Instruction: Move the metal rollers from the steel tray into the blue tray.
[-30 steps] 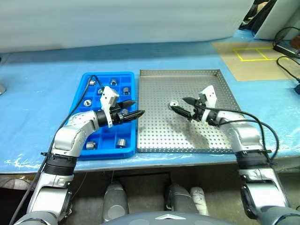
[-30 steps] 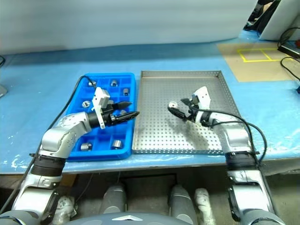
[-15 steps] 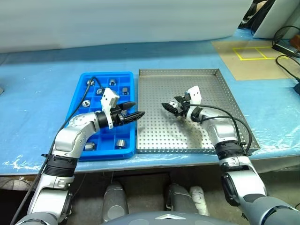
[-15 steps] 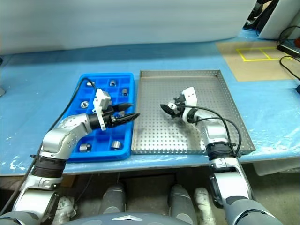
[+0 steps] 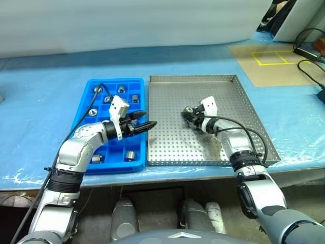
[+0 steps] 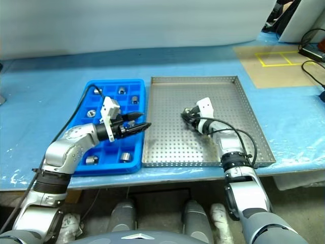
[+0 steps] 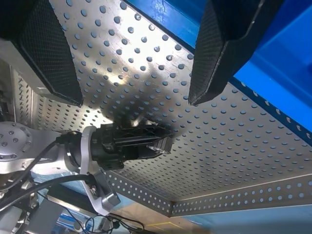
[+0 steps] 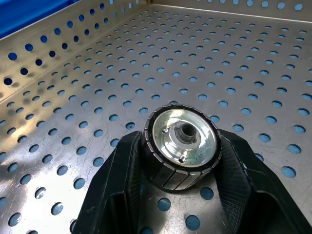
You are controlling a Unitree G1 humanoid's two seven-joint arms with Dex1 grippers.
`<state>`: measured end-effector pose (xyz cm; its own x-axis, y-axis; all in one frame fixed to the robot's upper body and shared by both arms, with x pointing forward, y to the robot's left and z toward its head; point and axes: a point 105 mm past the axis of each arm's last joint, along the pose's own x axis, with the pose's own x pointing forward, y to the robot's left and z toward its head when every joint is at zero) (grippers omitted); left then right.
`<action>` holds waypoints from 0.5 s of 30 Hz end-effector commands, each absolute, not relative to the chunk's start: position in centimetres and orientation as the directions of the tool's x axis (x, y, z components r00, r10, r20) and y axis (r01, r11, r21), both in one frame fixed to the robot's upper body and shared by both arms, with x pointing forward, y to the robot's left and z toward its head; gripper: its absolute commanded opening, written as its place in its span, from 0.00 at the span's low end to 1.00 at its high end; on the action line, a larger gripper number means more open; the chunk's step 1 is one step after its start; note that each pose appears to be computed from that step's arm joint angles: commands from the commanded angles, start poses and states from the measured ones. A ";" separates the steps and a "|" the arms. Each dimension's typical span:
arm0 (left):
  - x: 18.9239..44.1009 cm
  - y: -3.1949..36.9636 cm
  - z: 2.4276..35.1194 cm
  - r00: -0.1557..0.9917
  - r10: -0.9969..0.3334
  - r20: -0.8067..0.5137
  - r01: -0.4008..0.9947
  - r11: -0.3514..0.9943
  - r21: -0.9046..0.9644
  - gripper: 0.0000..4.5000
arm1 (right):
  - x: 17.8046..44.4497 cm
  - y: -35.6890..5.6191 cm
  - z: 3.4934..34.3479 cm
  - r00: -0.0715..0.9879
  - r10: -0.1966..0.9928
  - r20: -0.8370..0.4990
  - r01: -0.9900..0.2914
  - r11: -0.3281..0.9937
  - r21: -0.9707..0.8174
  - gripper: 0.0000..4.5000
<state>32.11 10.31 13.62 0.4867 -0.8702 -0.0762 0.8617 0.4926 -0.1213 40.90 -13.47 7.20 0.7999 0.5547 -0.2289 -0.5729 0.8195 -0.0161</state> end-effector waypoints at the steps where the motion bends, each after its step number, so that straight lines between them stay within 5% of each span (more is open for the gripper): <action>1: 31.5 11.1 15.3 0.481 -0.876 -0.047 0.872 0.483 -0.078 0.81 | 40.3 -12.5 7.9 0.765 0.613 -0.197 -0.627 0.779 -0.008 0.39; 6: 31.9 13.9 16.5 0.556 -0.830 -0.039 0.829 0.557 -0.048 0.81 | 38.8 -10.4 11.1 0.662 0.740 -0.116 -0.744 0.668 0.016 0.39; 10: 32.1 17.4 17.5 0.642 -0.766 -0.033 0.765 0.643 -0.027 0.81 | 35.8 -7.1 15.3 0.427 0.904 -0.016 -0.901 0.426 0.081 0.39; 15: 31.5 21.5 16.9 0.730 -0.678 -0.087 0.680 0.733 -0.009 0.81 | 33.6 -2.6 14.0 0.181 0.977 -0.110 -0.976 0.193 0.102 0.39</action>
